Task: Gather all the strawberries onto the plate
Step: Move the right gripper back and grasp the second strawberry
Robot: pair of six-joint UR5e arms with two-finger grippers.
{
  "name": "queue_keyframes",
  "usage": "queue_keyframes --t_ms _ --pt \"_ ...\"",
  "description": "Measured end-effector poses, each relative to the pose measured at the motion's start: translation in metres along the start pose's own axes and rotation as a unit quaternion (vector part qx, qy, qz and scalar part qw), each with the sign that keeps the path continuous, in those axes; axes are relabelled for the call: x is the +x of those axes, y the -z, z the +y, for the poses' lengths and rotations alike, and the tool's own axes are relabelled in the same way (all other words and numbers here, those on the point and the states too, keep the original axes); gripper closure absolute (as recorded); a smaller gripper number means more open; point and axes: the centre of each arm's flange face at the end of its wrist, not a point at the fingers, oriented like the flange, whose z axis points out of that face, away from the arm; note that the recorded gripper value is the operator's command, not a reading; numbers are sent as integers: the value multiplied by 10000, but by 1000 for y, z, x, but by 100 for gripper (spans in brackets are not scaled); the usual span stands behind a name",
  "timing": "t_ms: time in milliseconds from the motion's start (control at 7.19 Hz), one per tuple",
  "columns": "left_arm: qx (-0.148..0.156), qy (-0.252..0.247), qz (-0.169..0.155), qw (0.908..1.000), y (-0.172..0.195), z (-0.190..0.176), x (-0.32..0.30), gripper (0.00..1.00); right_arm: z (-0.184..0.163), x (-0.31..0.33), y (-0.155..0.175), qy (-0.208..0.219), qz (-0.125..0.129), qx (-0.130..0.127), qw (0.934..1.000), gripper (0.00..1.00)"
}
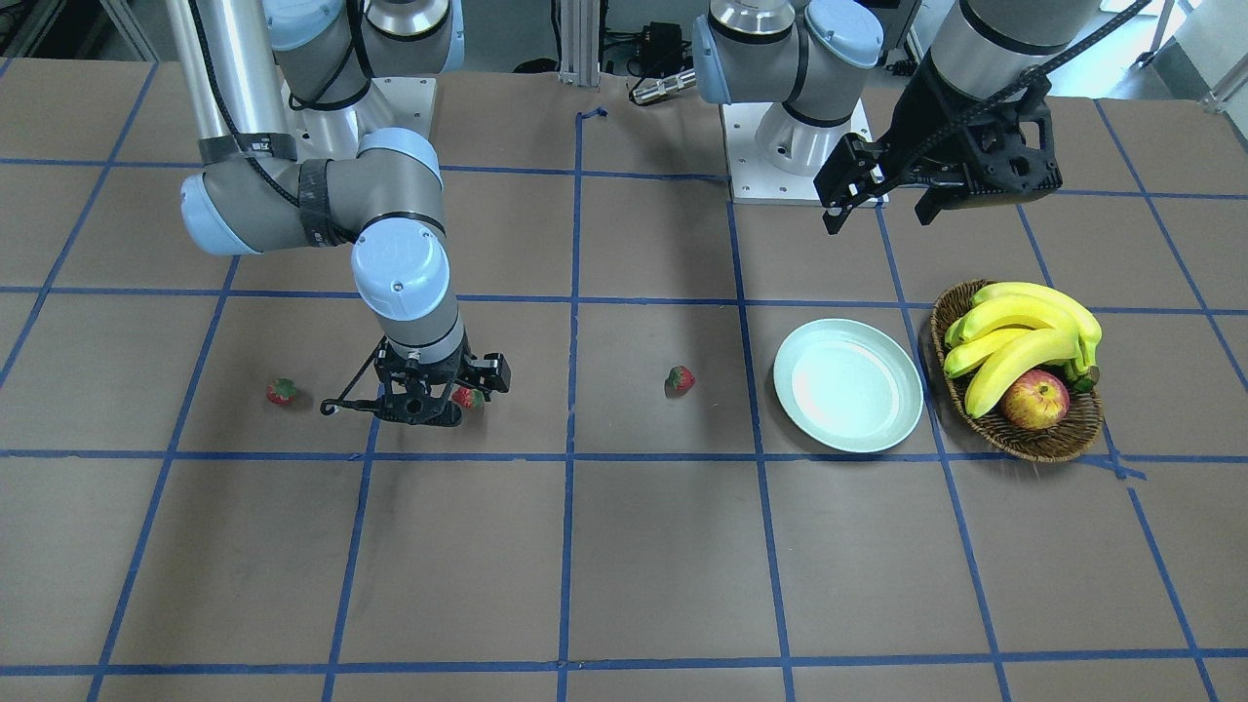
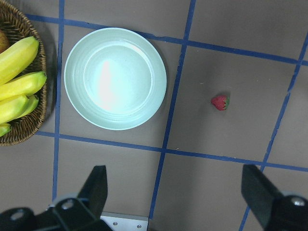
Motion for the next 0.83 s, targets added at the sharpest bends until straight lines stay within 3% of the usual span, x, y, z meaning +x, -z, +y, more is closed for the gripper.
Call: queue_keyframes --t_ms 139,417,695,835 --pt "-10 -2 4 10000 -1 0 0 0 2 -3 -4 11 -213 11 9998 23" --pt "-14 -4 5 10000 -1 0 0 0 3 -4 -8 26 -301 6 9995 64" --pt "-14 -8 8 10000 -1 -1 0 0 4 -3 -11 29 -281 -1 9996 93" --pt "-13 -6 7 10000 -1 -1 0 0 3 -3 -10 21 -279 6 9996 94"
